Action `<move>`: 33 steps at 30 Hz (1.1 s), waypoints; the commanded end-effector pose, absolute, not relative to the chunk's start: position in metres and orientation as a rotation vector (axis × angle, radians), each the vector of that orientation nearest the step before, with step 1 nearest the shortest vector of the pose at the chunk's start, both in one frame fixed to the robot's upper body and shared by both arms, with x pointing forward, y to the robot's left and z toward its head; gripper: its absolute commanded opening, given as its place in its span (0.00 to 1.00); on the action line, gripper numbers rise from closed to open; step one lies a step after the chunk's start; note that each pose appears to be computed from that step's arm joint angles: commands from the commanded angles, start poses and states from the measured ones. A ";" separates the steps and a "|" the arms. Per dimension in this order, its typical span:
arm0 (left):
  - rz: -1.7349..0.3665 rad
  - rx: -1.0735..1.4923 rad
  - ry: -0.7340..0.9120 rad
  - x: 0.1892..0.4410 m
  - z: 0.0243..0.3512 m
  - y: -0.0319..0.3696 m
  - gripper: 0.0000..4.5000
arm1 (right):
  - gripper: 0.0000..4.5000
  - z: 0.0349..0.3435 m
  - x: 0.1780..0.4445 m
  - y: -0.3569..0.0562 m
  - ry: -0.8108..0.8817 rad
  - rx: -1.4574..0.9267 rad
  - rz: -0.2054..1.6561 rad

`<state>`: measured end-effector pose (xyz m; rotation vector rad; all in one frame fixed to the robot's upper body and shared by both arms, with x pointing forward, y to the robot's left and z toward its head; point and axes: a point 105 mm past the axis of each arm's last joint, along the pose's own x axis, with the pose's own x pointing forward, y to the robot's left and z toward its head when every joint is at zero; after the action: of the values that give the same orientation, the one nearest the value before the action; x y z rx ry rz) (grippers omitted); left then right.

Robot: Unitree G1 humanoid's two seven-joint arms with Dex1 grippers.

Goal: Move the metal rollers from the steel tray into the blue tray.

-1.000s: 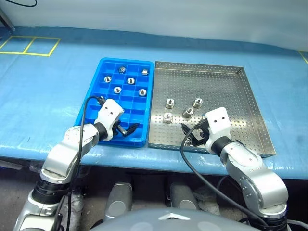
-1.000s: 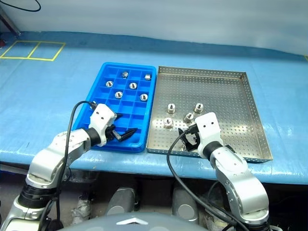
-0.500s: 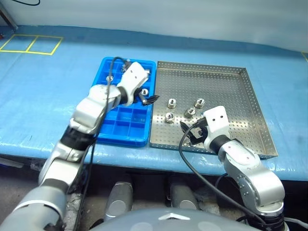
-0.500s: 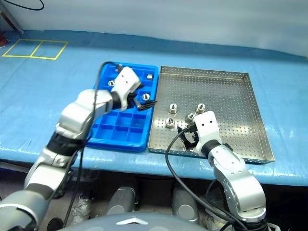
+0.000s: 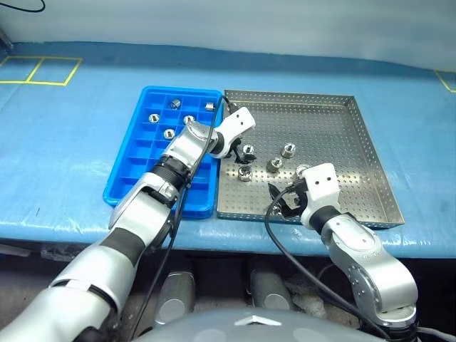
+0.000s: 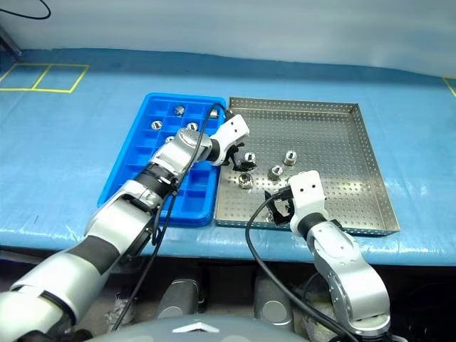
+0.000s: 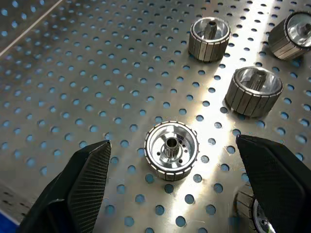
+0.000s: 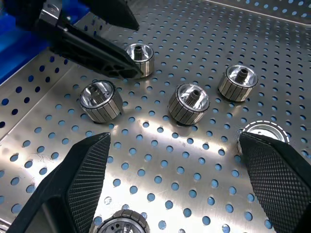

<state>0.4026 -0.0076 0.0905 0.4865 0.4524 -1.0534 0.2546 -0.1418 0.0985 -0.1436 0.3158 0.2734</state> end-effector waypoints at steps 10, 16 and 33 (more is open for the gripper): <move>-0.904 0.550 0.414 0.420 0.083 -0.006 0.92 | 1.00 0.117 0.254 -0.142 0.229 -0.154 0.255; -0.893 0.564 0.423 0.421 0.082 -0.004 0.51 | 1.00 0.118 0.255 -0.143 0.226 -0.154 0.253; -0.439 0.356 -0.044 0.439 0.187 0.086 0.38 | 1.00 0.117 0.261 -0.130 0.225 -0.148 0.307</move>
<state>0.4426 0.0695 0.1635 0.3346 0.0564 -0.5562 0.2598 -0.1338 0.1101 -0.1478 0.2583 0.2934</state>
